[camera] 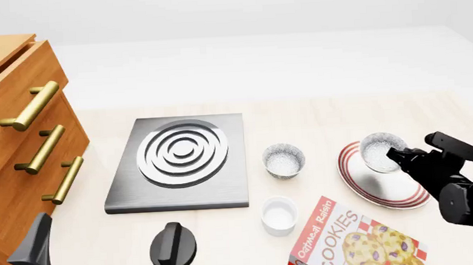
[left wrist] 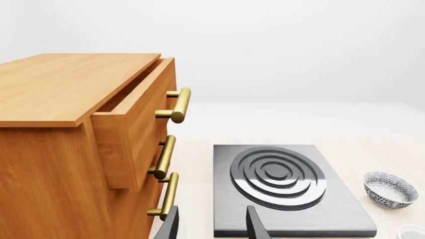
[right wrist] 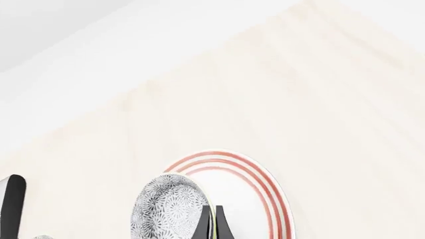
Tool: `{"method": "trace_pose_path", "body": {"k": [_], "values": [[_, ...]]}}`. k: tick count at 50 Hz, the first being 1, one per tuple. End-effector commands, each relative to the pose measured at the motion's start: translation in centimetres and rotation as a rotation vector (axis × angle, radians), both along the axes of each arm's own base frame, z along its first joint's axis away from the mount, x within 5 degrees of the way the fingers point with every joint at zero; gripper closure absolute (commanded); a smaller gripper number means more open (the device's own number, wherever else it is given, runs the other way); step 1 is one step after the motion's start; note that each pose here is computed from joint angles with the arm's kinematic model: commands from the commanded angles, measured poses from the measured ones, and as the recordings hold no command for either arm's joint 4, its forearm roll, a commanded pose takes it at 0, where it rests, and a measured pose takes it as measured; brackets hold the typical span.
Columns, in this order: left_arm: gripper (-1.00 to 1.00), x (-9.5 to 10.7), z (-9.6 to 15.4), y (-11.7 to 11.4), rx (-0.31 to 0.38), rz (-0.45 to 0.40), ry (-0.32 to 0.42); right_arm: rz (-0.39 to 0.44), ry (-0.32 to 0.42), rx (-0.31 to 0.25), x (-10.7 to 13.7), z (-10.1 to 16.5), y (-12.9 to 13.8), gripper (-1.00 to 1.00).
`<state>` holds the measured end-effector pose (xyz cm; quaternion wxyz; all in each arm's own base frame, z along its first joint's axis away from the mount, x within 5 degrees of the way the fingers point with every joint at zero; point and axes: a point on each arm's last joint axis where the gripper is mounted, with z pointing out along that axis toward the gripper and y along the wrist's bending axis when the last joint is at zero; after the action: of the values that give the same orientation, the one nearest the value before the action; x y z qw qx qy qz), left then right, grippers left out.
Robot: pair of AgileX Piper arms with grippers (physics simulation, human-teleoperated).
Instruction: Pick the akita bowl next to the plate and place it on the plate.
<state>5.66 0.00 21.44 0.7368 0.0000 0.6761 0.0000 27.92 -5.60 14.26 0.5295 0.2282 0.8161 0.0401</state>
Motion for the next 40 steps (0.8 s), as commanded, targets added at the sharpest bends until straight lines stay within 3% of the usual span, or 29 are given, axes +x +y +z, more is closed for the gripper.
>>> {"method": "trace_pose_path", "body": {"k": [1,40], "values": [[-1.0,0.0,0.0,0.0,0.0,0.0,0.0,-0.005,0.004,0.001,0.3,-0.5,-0.2,1.0],[-1.0,0.0,0.0,0.0,0.0,0.0,0.0,-0.015,0.034,0.005,0.5,-2.0,-0.6,1.0]]}}
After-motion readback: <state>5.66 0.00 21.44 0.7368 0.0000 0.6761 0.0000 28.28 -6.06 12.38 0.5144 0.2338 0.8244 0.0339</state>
